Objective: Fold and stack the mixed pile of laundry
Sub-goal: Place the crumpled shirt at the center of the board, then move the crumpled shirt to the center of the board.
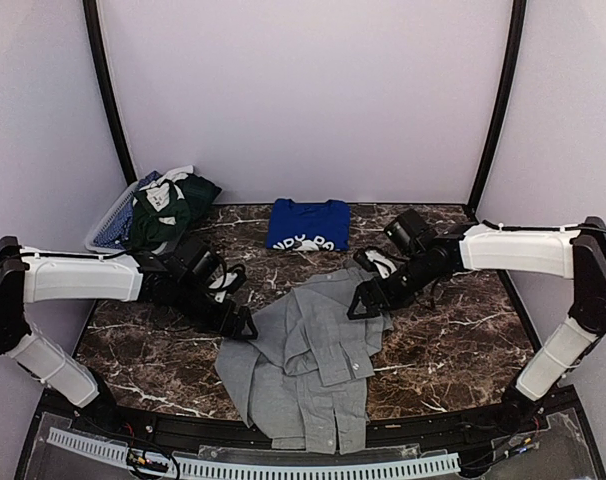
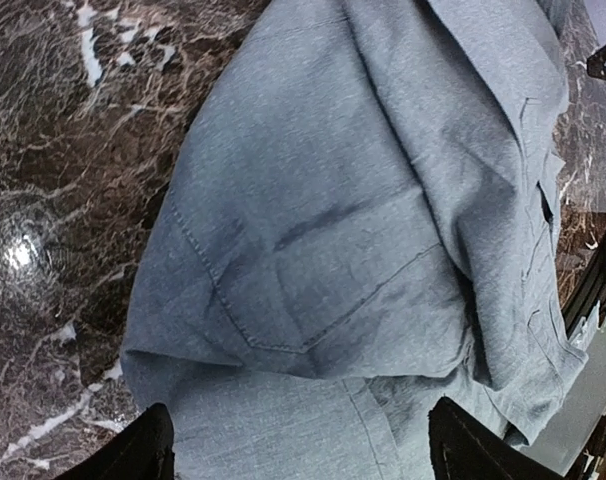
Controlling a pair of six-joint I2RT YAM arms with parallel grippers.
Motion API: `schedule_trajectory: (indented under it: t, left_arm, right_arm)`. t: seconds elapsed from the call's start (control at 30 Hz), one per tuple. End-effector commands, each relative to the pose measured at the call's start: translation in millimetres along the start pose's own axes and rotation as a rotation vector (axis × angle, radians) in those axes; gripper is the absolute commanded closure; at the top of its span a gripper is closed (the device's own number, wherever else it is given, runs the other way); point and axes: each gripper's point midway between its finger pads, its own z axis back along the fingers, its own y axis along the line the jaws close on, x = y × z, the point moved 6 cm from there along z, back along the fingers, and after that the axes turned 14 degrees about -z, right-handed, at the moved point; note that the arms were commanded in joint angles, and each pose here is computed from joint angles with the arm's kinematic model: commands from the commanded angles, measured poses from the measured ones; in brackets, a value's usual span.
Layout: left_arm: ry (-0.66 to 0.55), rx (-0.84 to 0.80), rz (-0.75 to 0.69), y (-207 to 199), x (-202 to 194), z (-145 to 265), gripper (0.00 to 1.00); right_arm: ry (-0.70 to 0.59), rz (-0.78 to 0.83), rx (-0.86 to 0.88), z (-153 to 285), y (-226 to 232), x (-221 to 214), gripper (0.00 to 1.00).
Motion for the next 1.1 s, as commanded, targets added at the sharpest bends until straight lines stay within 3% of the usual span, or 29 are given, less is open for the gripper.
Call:
schedule_trajectory:
  t: [0.0,0.23,0.33,0.43,0.53,0.57,0.67,0.7,0.77,0.83,1.07]
  left_arm:
    - [0.049,0.095,0.104,11,-16,-5,0.13]
    - [0.102,0.200,0.222,26,-38,-9,0.14]
    - [0.126,0.203,0.248,30,-44,-20,0.15]
    - [0.125,0.201,0.254,33,-41,-31,0.22]
    - [0.104,0.202,0.242,33,-29,-37,0.36]
    - [0.105,0.213,0.239,35,-26,-41,0.48]
    - [0.064,0.213,0.186,34,0,-46,0.71]
    - [0.055,0.210,0.173,34,11,-50,0.82]
    - [0.039,0.201,0.123,32,31,-56,0.95]
    - [0.019,0.196,0.078,29,53,-60,1.00]
    - [-0.034,0.151,-0.110,17,120,-74,1.00]
  right_arm:
    - [0.011,0.061,0.029,-19,20,5,0.11]
    - [0.054,0.102,-0.085,-54,26,6,0.11]
    - [0.073,0.101,-0.121,-67,22,6,0.16]
    - [0.079,0.088,-0.144,-73,18,5,0.32]
    - [0.067,0.076,-0.187,-71,11,5,0.54]
    - [0.058,0.071,-0.201,-69,9,5,0.61]
    - [0.043,0.043,-0.224,-61,0,6,0.96]
    - [0.037,0.031,-0.225,-57,-3,7,1.00]
    - [0.017,0.012,-0.225,-48,-9,7,1.00]
    - [-0.015,-0.009,-0.226,-33,-13,7,1.00]
    - [-0.121,-0.022,-0.144,17,-6,3,1.00]
